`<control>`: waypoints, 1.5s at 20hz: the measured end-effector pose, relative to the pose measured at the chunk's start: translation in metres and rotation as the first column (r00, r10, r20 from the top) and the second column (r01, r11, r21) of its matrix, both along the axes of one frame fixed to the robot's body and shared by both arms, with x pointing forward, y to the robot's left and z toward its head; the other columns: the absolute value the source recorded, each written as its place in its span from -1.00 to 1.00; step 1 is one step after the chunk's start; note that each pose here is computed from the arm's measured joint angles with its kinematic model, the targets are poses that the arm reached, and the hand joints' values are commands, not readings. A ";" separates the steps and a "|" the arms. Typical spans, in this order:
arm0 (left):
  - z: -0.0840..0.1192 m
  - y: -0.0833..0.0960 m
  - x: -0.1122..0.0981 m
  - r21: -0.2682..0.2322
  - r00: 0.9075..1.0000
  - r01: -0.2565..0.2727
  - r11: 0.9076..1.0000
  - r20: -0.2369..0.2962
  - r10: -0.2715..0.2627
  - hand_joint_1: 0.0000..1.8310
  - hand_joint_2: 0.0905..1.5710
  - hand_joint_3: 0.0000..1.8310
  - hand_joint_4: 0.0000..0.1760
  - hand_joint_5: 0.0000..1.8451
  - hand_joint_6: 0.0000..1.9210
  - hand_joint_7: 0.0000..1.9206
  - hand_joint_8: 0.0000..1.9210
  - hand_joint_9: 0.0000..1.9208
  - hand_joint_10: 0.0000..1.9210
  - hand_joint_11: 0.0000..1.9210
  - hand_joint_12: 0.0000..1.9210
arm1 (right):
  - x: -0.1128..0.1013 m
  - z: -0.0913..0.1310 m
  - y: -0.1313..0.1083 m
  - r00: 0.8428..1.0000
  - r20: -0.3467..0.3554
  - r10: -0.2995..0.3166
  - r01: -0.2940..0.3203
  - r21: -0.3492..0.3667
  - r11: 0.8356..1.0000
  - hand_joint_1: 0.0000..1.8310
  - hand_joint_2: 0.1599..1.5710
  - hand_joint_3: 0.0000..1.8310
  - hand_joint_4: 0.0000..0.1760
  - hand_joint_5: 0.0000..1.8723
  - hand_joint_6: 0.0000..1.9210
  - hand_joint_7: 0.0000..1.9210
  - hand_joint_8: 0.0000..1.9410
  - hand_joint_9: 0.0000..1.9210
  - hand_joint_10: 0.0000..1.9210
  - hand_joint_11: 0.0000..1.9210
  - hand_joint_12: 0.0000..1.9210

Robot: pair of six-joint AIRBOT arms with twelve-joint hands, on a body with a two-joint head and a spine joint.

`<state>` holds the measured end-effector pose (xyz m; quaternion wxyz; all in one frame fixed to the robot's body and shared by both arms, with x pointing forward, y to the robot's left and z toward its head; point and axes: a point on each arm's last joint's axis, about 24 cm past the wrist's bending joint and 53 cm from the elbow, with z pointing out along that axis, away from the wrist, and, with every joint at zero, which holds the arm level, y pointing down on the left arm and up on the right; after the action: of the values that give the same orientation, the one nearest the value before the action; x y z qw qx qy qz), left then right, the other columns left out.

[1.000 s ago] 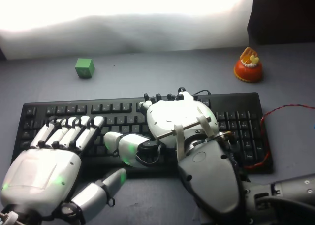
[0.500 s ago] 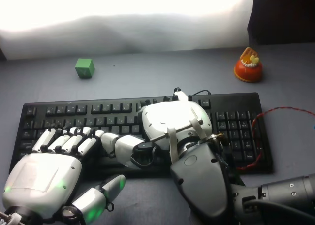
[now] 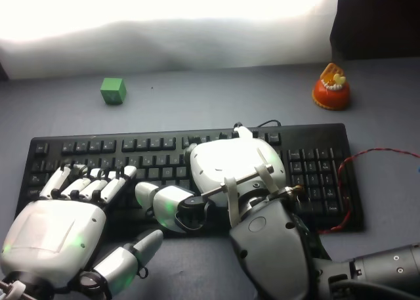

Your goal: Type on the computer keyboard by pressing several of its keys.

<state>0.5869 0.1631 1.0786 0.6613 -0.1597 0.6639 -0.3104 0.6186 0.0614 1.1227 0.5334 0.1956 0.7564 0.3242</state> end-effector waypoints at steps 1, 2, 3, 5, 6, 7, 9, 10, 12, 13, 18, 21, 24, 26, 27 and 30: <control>-0.001 0.000 0.000 -0.001 1.000 0.000 1.000 -0.006 0.000 -0.95 0.57 -1.00 -1.00 -0.39 -0.94 -0.65 -1.00 -0.67 -1.00 -1.00 -0.19 | -0.001 -0.001 0.000 1.000 -0.002 0.001 -0.001 0.001 1.000 -1.00 0.36 -1.00 -1.00 -0.19 -0.93 -0.33 -1.00 -0.40 -1.00 -1.00 0.35; 0.000 0.000 0.000 -0.006 1.000 0.001 1.000 -0.002 -0.001 -0.95 0.57 -1.00 -1.00 -0.32 -0.94 -0.64 -1.00 -0.69 -1.00 -1.00 -0.23 | -0.001 -0.002 0.000 1.000 -0.003 0.002 -0.002 0.006 1.000 -1.00 0.36 -1.00 -1.00 -0.17 -0.94 -0.32 -1.00 -0.41 -1.00 -1.00 0.27; 0.003 0.000 0.000 -0.008 1.000 0.000 1.000 0.010 0.000 -0.97 0.58 -1.00 -1.00 -0.37 -0.98 -0.58 -0.99 -0.70 -1.00 -1.00 -0.54 | -0.002 -0.003 0.001 1.000 0.004 0.009 -0.009 0.009 1.000 -1.00 0.37 -1.00 -1.00 -0.27 -0.99 -0.27 -0.99 -0.35 -0.98 -1.00 0.15; 0.004 0.001 0.001 -0.011 1.000 -0.002 1.000 0.018 0.002 -0.97 0.58 -1.00 -1.00 -0.46 -1.00 -0.57 -0.99 -0.69 -1.00 -1.00 -0.60 | -0.001 -0.003 0.001 1.000 0.013 0.014 -0.014 0.013 1.000 -1.00 0.37 -1.00 -1.00 -0.34 -1.00 -0.26 -0.99 -0.30 -0.97 -1.00 0.18; 0.003 0.001 0.001 -0.012 1.000 -0.001 1.000 0.012 0.002 -0.93 0.58 -1.00 -0.92 -0.60 -1.00 -0.55 -0.99 -0.65 -0.99 -1.00 -0.64 | 0.000 -0.002 0.001 1.000 0.018 0.015 -0.015 0.012 1.000 -1.00 0.37 -1.00 -1.00 -0.44 -1.00 -0.24 -0.99 -0.23 -0.95 -0.98 0.28; 0.002 0.001 0.001 -0.012 1.000 -0.002 1.000 0.009 0.002 -0.88 0.57 -1.00 -0.85 -0.67 -1.00 -0.49 -0.98 -0.60 -0.98 -1.00 -0.50 | 0.001 -0.002 0.001 1.000 0.021 0.014 -0.014 0.012 1.000 -1.00 0.37 -1.00 -1.00 -0.49 -1.00 -0.22 -0.99 -0.14 -0.91 -0.87 0.40; 0.002 0.002 0.001 -0.013 1.000 -0.004 1.000 0.005 0.004 -0.91 0.57 -1.00 -0.71 -0.60 -0.97 -0.58 -1.00 -0.59 -0.99 -1.00 -0.14 | 0.002 0.000 0.001 0.999 0.031 0.014 -0.015 0.011 1.000 -1.00 0.37 -1.00 -1.00 -0.25 -0.93 -0.27 -1.00 -0.28 -0.96 -0.91 0.54; 0.002 0.002 0.001 -0.014 1.000 -0.004 1.000 0.005 0.004 -0.94 0.57 -1.00 -0.88 -0.49 -0.94 -0.62 -1.00 -0.62 -1.00 -1.00 -0.07 | 0.002 0.000 0.001 1.000 0.028 0.014 -0.015 0.012 1.000 -1.00 0.37 -1.00 -1.00 -0.15 -0.95 -0.30 -1.00 -0.36 -0.99 -0.98 0.50; 0.001 0.002 0.001 -0.016 1.000 -0.004 1.000 0.002 0.004 -0.95 0.59 -1.00 -1.00 -0.18 -0.93 -0.60 -1.00 -0.67 -1.00 -1.00 -0.26 | 0.001 -0.002 0.001 1.000 0.021 0.015 -0.016 0.014 1.000 -1.00 0.37 -1.00 -1.00 0.05 -0.93 -0.32 -1.00 -0.45 -0.99 -1.00 0.20; 0.005 0.002 0.001 -0.023 1.000 -0.005 1.000 0.019 0.006 -0.96 0.59 -1.00 -1.00 -0.15 -0.94 -0.60 -1.00 -0.68 -1.00 -1.00 -0.31 | 0.001 -0.002 0.001 1.000 0.018 0.014 -0.014 0.014 1.000 -1.00 0.38 -1.00 -1.00 0.07 -0.94 -0.31 -1.00 -0.45 -0.99 -1.00 0.17; 0.001 0.002 -0.002 -0.027 1.000 -0.003 1.000 -0.002 0.003 -0.89 0.58 -1.00 -0.79 -0.53 -0.99 -0.58 -1.00 -0.56 -0.99 -1.00 0.16 | 0.002 0.000 0.000 1.000 0.025 0.015 -0.016 0.013 1.000 -1.00 0.39 -1.00 -1.00 -0.38 -1.00 -0.26 -1.00 -0.23 -0.91 -0.80 0.39; 0.003 0.003 0.000 -0.027 1.000 -0.003 1.000 0.000 0.003 -0.90 0.58 -1.00 -0.79 -0.53 -0.99 -0.58 -1.00 -0.55 -0.99 -1.00 0.19 | 0.002 0.000 0.000 1.000 0.025 0.016 -0.016 0.013 1.000 -1.00 0.38 -1.00 -1.00 -0.39 -1.00 -0.27 -1.00 -0.23 -0.92 -0.81 0.42; 0.009 0.007 0.005 -0.023 1.000 -0.008 1.000 0.004 0.008 -0.91 0.58 -1.00 -0.82 -0.52 -0.99 -0.57 -1.00 -0.54 -0.99 -1.00 0.22 | 0.002 0.000 0.000 1.000 0.025 0.015 -0.015 0.012 1.000 -1.00 0.38 -1.00 -1.00 -0.37 -0.99 -0.26 -1.00 -0.23 -0.93 -0.81 0.42; 0.017 0.012 0.009 -0.012 1.000 -0.016 1.000 0.022 0.016 -0.89 0.58 -1.00 -0.80 -0.53 -1.00 -0.57 -1.00 -0.54 -0.99 -1.00 0.19 | 0.002 0.000 -0.001 1.000 0.026 0.014 -0.014 0.012 1.000 -1.00 0.38 -1.00 -1.00 -0.37 -0.99 -0.27 -1.00 -0.23 -0.93 -0.81 0.42; 0.021 0.014 0.011 -0.006 0.999 -0.022 1.000 0.032 0.022 -0.89 0.58 -1.00 -0.79 -0.53 -1.00 -0.57 -1.00 -0.54 -0.99 -1.00 0.19 | 0.003 0.001 -0.002 1.000 0.025 0.012 -0.012 0.014 1.000 -1.00 0.38 -1.00 -1.00 -0.37 -0.99 -0.26 -1.00 -0.22 -0.94 -0.81 0.42; 0.032 0.020 0.016 0.028 0.997 -0.035 0.999 0.062 0.033 -0.92 0.59 -1.00 -0.81 -0.56 -1.00 -0.59 -1.00 -0.57 -1.00 -1.00 0.15 | 0.004 0.006 -0.009 1.000 0.018 0.003 -0.003 0.019 1.000 -1.00 0.38 -1.00 -1.00 -0.35 -0.98 -0.26 -1.00 -0.22 -0.94 -0.81 0.42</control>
<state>0.6028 0.1831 1.1111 0.6891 -0.1516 0.6448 -0.2940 0.6227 0.0522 1.1283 0.5380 0.1966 0.7486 0.3339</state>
